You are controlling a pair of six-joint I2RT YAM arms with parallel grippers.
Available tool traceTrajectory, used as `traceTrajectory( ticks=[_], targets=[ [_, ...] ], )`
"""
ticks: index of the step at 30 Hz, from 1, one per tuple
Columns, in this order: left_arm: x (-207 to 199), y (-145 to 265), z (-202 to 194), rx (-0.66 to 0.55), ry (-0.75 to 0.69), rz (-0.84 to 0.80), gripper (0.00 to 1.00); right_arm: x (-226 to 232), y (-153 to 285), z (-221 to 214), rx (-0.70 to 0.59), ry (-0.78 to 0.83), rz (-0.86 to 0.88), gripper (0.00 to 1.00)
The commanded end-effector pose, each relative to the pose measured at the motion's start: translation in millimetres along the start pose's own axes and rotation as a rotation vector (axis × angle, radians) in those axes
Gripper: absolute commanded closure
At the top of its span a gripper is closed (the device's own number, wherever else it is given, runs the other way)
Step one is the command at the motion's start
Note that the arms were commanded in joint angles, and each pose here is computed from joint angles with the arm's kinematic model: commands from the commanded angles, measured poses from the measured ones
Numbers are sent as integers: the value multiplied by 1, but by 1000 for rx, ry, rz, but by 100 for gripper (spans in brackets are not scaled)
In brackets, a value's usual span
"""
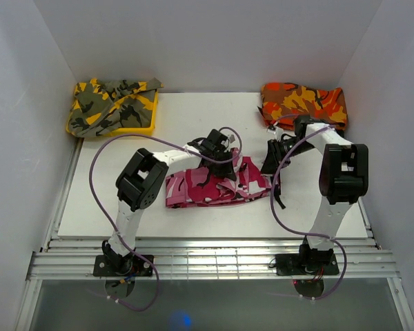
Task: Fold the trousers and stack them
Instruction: Fold the trousers
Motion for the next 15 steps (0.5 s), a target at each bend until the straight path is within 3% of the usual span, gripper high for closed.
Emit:
traceTrajectory(
  ticks=[1,9,15],
  targets=[
    [-21,29,8,-84,-60,-33,100,-19,-23,-23,84,-69,30,71],
    [-71,77,19,-232,-155,-64,100,-46,-55,-49,120,-149,31,73],
    [-108,60,2,-181,-166,-109,100,-40,-53,-46,111,-130,26,74]
  ],
)
Point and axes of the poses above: each gripper's point midway between its finger pads, its own y axis back along the fingers, its own x axis along the line the jaws close on, z = x × y, the point moved 9 cm from there along y, back along the fingers, and after that the axes turned 13 degrees about y, right-handed, at the moved point
